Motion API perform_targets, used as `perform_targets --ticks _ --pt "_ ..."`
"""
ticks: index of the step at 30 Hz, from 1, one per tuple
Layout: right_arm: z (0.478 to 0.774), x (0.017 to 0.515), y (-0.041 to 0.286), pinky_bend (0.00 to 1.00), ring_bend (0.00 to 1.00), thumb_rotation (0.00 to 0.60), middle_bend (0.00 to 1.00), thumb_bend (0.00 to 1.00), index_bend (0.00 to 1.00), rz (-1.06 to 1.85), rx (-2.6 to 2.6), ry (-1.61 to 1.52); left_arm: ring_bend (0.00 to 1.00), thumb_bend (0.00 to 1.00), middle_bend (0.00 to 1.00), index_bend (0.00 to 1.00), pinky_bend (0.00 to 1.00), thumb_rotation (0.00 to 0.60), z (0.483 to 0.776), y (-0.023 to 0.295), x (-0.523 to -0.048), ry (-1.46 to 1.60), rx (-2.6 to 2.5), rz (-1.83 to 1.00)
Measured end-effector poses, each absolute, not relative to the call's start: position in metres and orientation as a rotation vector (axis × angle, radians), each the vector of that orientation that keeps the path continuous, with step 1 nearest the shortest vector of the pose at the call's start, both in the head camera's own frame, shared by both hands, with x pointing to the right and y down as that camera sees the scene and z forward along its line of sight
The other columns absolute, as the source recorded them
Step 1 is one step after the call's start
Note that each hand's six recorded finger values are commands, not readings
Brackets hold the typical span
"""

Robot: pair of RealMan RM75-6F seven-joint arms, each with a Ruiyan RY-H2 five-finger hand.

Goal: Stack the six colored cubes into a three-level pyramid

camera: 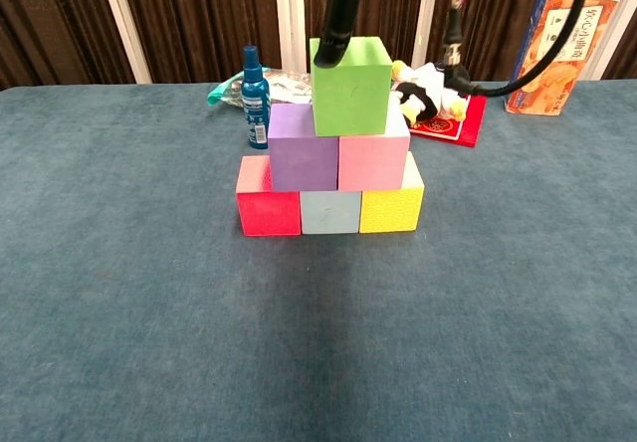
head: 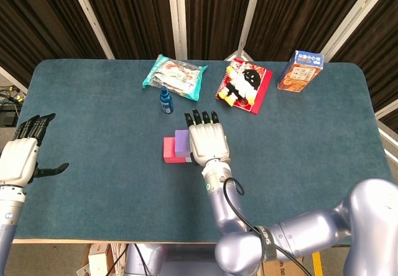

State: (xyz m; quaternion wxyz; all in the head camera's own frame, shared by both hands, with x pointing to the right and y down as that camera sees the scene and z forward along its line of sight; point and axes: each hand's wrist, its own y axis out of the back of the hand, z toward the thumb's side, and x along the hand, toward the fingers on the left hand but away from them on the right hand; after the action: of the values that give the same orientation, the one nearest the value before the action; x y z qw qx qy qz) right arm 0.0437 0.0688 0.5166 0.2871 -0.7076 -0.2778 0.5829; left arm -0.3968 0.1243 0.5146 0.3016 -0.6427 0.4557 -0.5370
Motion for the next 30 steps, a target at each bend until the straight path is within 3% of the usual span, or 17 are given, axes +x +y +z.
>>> perform_targets --ticks 7,15,22,30 --pt "0.507 0.078 0.057 0.00 0.00 0.600 0.00 0.35 0.00 1.512 -1.825 -0.852 0.04 0.12 0.06 0.00 0.06 0.600 0.509 0.124 -0.397 1.229 -1.698 -1.400" --pt "0.521 0.171 0.060 0.00 0.00 0.600 0.00 0.35 0.00 1.516 -1.776 -1.076 0.03 0.12 0.04 0.00 0.06 0.600 0.507 0.125 -0.402 1.249 -1.678 -1.378" --pt "0.542 0.247 0.091 0.00 0.00 0.600 0.00 0.35 0.00 1.503 -1.779 -1.207 0.01 0.11 0.02 0.00 0.06 0.600 0.516 0.139 -0.412 1.213 -1.653 -1.369" --pt "0.566 0.312 0.154 0.00 0.00 0.600 0.00 0.35 0.00 1.467 -1.761 -1.190 0.01 0.11 0.01 0.00 0.06 0.600 0.532 0.177 -0.452 1.182 -1.601 -1.417"
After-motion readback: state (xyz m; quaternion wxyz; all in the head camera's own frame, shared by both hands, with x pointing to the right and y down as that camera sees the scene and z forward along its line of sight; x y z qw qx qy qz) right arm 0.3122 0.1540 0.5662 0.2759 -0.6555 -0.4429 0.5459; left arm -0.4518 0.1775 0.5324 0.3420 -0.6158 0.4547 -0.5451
